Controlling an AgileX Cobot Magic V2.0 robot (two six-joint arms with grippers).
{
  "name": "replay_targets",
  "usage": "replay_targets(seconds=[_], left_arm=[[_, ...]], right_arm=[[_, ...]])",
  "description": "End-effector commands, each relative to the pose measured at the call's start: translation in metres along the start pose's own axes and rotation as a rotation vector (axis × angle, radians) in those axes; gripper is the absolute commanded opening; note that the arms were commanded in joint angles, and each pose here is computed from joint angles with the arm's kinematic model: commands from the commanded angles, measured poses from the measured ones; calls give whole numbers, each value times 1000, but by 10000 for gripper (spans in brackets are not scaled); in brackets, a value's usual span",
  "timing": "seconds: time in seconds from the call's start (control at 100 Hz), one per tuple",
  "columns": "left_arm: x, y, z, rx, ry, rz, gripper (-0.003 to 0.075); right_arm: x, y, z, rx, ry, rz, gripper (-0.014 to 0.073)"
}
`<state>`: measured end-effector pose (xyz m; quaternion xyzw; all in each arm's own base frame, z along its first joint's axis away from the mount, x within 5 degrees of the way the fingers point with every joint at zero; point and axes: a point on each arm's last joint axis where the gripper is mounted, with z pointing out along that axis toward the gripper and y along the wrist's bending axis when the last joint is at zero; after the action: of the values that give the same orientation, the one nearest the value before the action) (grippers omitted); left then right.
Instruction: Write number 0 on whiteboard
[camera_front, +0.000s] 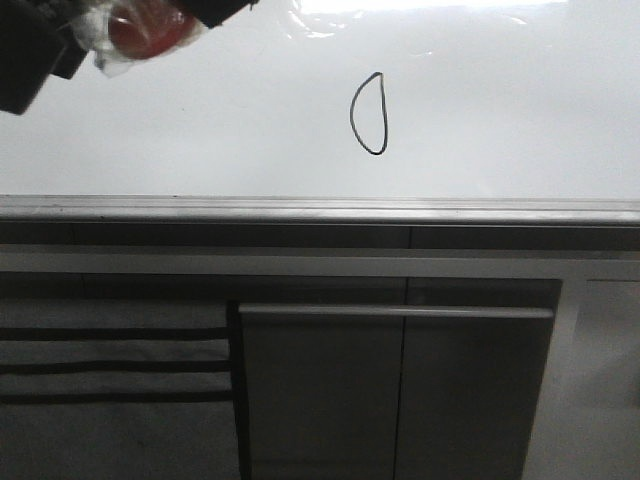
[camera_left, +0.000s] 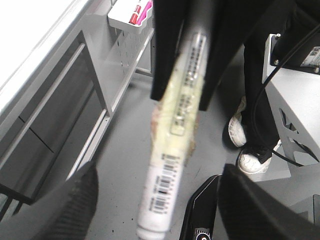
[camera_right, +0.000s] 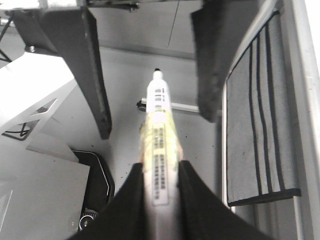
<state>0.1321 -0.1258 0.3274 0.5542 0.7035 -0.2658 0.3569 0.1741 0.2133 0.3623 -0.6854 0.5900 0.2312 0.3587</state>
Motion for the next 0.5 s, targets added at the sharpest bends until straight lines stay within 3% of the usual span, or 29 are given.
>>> replay_targets(seconds=[0.0, 0.21, 0.49], left_arm=[[-13, 0, -7, -16, -70, -3, 366], [-13, 0, -7, -20, -72, -3, 166], [-14, 2, -7, -36, -79, -3, 5]], right_arm=[[-15, -1, -13, 51, -91, -1, -15], [-15, 0, -12, 35, -90, 1, -15], [-16, 2, -12, 15, -102, 35, -11]])
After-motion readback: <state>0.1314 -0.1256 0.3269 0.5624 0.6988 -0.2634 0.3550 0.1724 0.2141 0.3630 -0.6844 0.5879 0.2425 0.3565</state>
